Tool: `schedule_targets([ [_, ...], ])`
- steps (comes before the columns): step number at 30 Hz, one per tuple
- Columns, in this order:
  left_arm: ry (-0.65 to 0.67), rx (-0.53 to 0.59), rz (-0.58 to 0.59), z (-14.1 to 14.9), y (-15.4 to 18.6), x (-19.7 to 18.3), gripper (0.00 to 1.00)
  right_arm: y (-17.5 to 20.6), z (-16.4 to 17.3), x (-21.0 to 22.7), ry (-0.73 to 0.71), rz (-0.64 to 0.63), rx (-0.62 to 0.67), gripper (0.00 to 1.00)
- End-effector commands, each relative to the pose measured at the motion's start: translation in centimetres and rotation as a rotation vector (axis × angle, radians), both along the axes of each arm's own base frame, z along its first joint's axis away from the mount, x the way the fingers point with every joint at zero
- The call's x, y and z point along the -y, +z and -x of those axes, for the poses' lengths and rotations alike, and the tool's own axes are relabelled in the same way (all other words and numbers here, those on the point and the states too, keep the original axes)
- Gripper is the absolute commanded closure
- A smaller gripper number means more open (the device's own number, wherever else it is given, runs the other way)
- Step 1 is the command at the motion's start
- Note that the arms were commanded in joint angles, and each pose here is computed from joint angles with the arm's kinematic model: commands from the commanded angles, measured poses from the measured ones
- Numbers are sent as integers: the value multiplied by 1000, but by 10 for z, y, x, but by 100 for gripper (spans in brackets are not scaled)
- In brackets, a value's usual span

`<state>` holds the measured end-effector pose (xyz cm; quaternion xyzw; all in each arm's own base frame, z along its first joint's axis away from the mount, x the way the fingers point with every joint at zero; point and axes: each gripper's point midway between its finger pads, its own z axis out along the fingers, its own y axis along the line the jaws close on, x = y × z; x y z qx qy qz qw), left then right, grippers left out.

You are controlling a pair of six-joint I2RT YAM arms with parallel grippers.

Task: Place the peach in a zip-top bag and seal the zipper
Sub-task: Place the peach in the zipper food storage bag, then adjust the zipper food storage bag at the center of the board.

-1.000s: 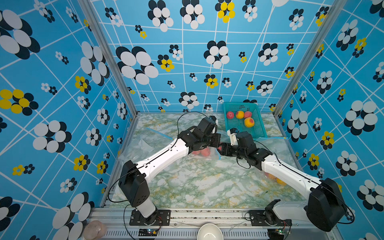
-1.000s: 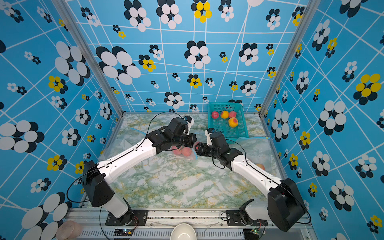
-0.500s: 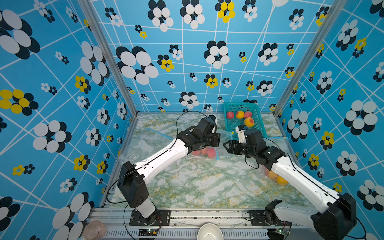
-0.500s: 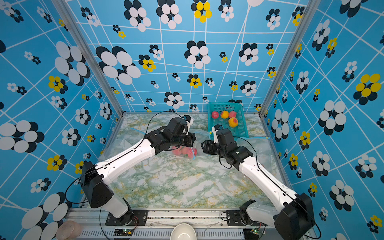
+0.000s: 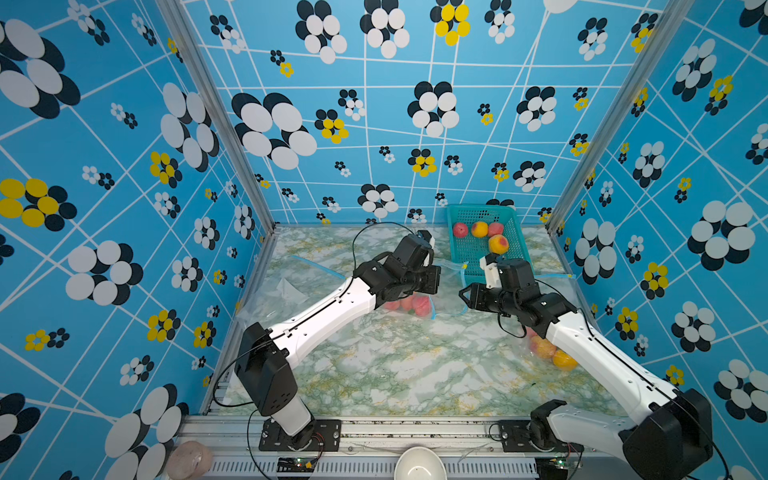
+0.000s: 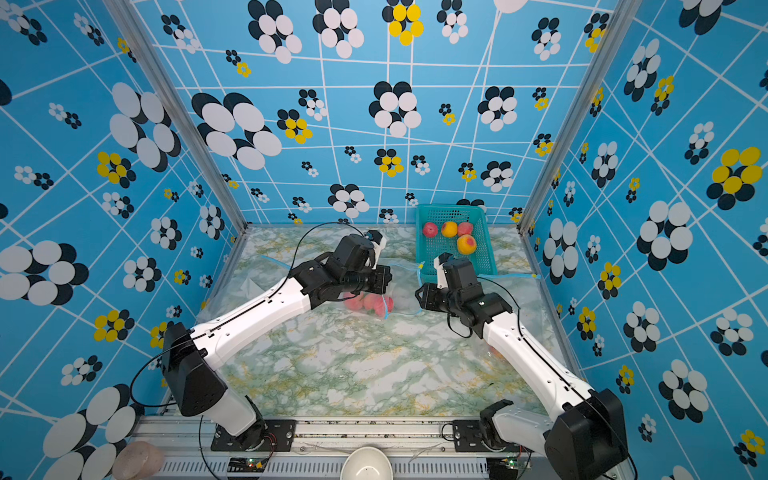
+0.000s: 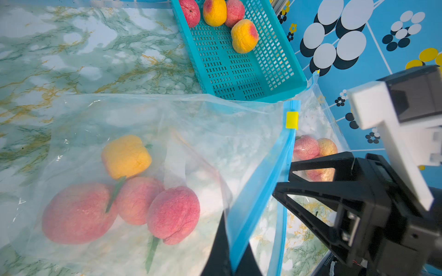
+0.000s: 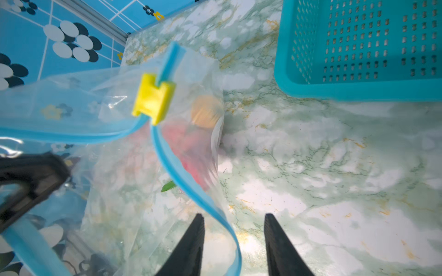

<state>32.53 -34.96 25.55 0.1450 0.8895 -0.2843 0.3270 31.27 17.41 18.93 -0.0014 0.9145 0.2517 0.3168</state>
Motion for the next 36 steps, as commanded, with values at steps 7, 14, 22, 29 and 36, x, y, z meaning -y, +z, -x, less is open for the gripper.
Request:
schedule_targets([
  [7,-57,37,0,14,22,3,100,51,-17,-23,57,-97,120,87],
  [14,-95,86,20,26,47,8,100,95,-24,-37,113,-150,168,98],
  [22,-184,131,50,45,65,10,97,96,-31,-46,172,-130,150,100],
  [29,-305,222,103,67,99,8,76,105,-29,-49,221,-137,155,100],
  [36,-375,270,194,75,140,4,71,122,-21,-49,297,-150,175,100],
])
